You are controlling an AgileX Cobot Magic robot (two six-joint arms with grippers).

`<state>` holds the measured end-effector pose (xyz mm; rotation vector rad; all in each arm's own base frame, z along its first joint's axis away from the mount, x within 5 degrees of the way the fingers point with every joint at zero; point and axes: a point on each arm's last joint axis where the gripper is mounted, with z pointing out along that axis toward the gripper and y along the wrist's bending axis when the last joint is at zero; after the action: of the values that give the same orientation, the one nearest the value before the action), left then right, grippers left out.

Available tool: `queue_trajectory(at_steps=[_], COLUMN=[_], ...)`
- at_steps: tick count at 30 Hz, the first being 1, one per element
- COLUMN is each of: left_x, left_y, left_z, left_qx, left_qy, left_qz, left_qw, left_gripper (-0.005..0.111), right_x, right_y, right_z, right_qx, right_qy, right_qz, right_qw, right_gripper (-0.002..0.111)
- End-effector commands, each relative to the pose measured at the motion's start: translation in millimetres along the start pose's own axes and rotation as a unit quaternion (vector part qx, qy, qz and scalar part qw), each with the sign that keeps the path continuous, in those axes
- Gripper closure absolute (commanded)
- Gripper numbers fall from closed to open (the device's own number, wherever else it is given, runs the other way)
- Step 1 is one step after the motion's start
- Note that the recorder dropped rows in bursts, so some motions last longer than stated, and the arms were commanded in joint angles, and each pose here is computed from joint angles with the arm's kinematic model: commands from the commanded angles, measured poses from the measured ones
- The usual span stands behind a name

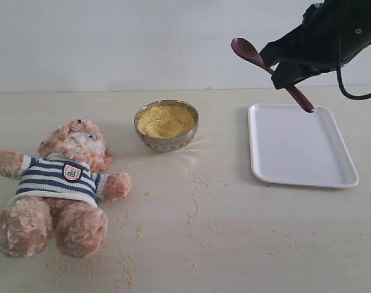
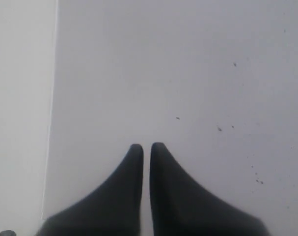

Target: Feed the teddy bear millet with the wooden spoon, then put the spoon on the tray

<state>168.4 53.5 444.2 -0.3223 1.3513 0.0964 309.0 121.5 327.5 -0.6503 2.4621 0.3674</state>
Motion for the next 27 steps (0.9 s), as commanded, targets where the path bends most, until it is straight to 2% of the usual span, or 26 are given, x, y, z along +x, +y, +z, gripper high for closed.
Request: queue_trajectory(at_steps=[1, 3, 5, 9, 12, 17, 19, 21, 23, 27], left_x=[-5.2, -3.4, 2.1, 23.2, 47.6, 104.4, 126.4, 143.0, 154.0, 172.5], left_y=[3.0, 0.3, -6.6, -12.7, -9.7, -4.0, 0.8, 8.3, 13.2, 14.1], left_z=[-39.7, -56.1, -69.0, -93.5, -111.4, -129.9, -132.9, -134.7, -136.0, -138.0], left_qx=[-0.024, -0.007, 0.034, 0.087, 0.098, 0.122, 0.114, 0.084, 0.065, 0.070], left_qy=[-0.036, -0.047, -0.050, -0.041, -0.030, 0.023, 0.047, 0.063, 0.074, 0.100], left_qz=[-0.012, -0.019, -0.020, -0.047, -0.063, -0.088, -0.082, -0.078, -0.079, -0.075], left_qw=[0.999, 0.999, 0.998, 0.994, 0.993, 0.988, 0.989, 0.991, 0.992, 0.990], left_gripper=[0.102, 0.102, 0.102, 0.102, 0.102, 0.102, 0.102, 0.102, 0.102, 0.102], right_x=[-0.2, -0.2, -0.5, -0.4, -1.0, -2.5, -2.4, -2.3, -2.3, -2.5], right_y=[-1.0, -1.0, -1.1, -2.1, -3.1, -3.9, -4.2, -4.4, -4.4, -4.6], right_z=[-1.6, -1.6, -1.6, -1.6, -1.6, -1.7, -1.7, -1.7, -1.7, -1.7], right_qx=[0.003, 0.003, 0.003, 0.009, 0.014, 0.018, 0.020, 0.021, 0.021, 0.022], right_qy=[0.000, 0.000, -0.002, -0.001, -0.005, -0.014, -0.013, -0.013, -0.013, -0.014], right_qz=[0.020, 0.020, 0.020, 0.022, 0.027, 0.045, 0.045, 0.044, 0.048, 0.055], right_qw=[1.000, 1.000, 1.000, 1.000, 1.000, 0.999, 0.999, 0.999, 0.999, 0.998], right_gripper=[0.109, 0.109, 0.109, 0.109, 0.109, 0.109, 0.109, 0.109, 0.109, 0.109])
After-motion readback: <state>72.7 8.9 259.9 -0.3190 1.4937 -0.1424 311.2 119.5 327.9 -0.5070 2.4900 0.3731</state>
